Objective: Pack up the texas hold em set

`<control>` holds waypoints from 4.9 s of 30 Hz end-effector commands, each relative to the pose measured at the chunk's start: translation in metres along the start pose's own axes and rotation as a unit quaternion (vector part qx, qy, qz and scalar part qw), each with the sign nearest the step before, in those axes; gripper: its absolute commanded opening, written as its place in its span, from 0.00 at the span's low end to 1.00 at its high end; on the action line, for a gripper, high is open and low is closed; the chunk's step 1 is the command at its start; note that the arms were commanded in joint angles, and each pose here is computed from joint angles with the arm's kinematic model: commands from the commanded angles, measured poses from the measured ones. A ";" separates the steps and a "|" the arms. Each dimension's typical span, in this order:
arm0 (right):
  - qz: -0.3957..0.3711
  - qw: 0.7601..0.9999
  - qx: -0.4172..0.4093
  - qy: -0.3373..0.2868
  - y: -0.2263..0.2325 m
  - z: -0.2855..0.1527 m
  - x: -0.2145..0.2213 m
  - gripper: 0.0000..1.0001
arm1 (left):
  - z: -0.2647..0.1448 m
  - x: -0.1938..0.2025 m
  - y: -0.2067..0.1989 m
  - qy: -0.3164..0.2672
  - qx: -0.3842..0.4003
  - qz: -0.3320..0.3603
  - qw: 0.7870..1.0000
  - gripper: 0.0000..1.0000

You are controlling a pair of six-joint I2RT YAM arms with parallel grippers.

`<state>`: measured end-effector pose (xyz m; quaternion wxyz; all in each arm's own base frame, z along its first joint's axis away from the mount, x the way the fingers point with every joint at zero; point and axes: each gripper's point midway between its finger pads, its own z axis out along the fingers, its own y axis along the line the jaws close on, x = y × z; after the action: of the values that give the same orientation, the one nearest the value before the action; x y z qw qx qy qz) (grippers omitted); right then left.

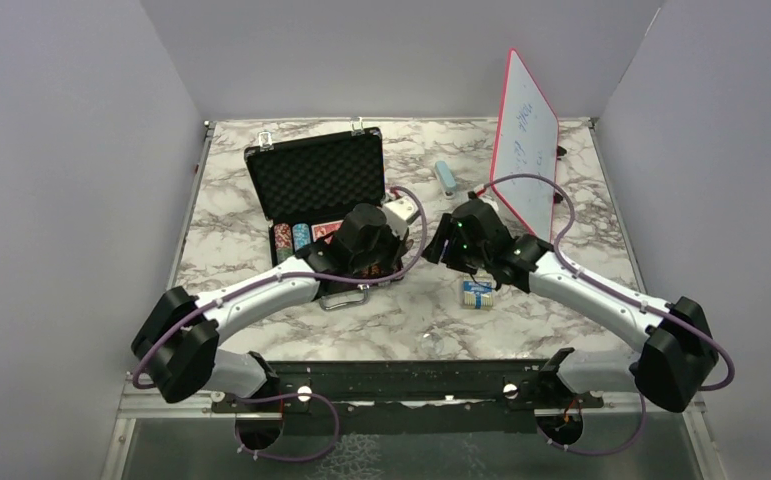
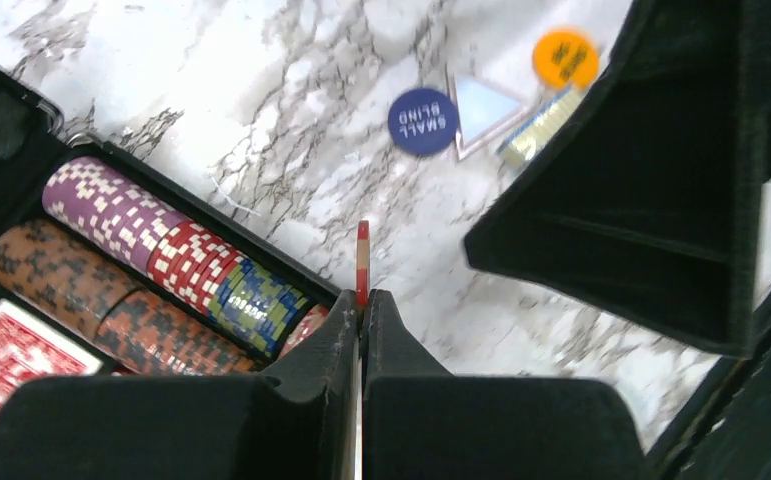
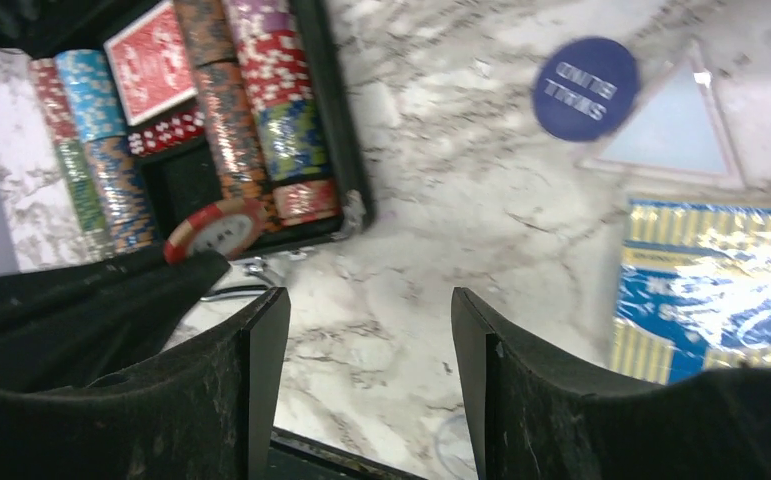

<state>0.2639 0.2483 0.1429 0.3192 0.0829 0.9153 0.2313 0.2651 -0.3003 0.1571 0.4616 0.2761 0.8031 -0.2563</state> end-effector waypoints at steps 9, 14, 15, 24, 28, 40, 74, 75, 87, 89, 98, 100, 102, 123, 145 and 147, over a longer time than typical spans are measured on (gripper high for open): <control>0.038 0.997 0.063 0.003 -0.058 0.000 0.036 0.63 | 0.013 0.052 0.005 0.184 0.075 0.198 0.960 0.00; 0.035 0.997 0.064 0.004 -0.058 0.001 0.036 0.63 | 0.016 0.065 0.015 0.212 0.061 0.211 0.952 0.00; 0.034 0.997 0.064 0.005 -0.057 0.001 0.036 0.63 | 0.015 0.066 0.016 0.216 0.061 0.215 0.950 0.00; 0.017 0.998 0.054 0.031 -0.050 0.009 0.042 0.62 | 0.015 0.068 0.045 0.232 -0.009 0.245 0.941 0.00; 0.015 0.998 0.054 0.040 -0.049 0.011 0.045 0.62 | 0.016 0.068 0.047 0.234 -0.013 0.251 0.939 0.00; 0.002 0.997 0.068 0.024 -0.051 0.007 0.035 0.62 | 0.009 0.048 0.042 0.202 -0.015 0.222 0.954 0.52; 0.001 0.969 0.227 0.095 -0.149 0.024 0.075 0.98 | -0.058 -0.016 0.038 -0.028 -0.023 -0.150 0.988 0.81; -0.004 0.969 0.223 0.104 -0.148 0.027 0.077 0.94 | -0.059 -0.016 0.038 -0.027 -0.025 -0.151 0.988 0.81; -0.128 0.977 0.149 0.082 -0.112 0.031 0.041 0.49 | -0.072 -0.032 0.054 -0.027 -0.034 -0.197 0.979 0.99; -0.154 0.981 0.095 0.065 -0.089 0.027 0.031 0.48 | -0.074 -0.035 0.050 -0.028 -0.015 -0.207 0.978 0.99; -0.288 0.934 -0.209 -0.043 0.037 -0.028 -0.013 0.48 | -0.098 -0.100 0.021 -0.088 0.063 -0.262 0.959 0.99; -0.322 0.908 -0.263 -0.055 0.058 -0.044 -0.016 0.48 | -0.097 -0.103 0.010 -0.079 0.095 -0.282 0.951 0.98; -0.349 0.885 -0.300 -0.067 0.073 -0.057 -0.019 0.48 | -0.093 -0.100 -0.001 -0.062 0.127 -0.309 0.941 0.96; -0.488 0.823 -0.290 -0.030 0.086 -0.052 -0.001 0.51 | -0.074 -0.073 -0.030 0.026 0.221 -0.422 0.879 0.38; -0.348 0.890 -0.262 -0.136 0.089 -0.073 -0.035 1.00 | -0.086 -0.021 0.109 -0.074 -0.189 -0.392 0.898 0.00; -0.335 0.896 -0.264 -0.123 0.086 -0.069 -0.029 1.00 | -0.091 -0.011 0.119 -0.085 -0.218 -0.398 0.887 0.00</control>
<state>0.2384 0.2885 0.2492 0.4943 -0.3422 0.7342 0.3154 0.2811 -0.2090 0.2012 0.3681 -0.1109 0.8490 -0.3625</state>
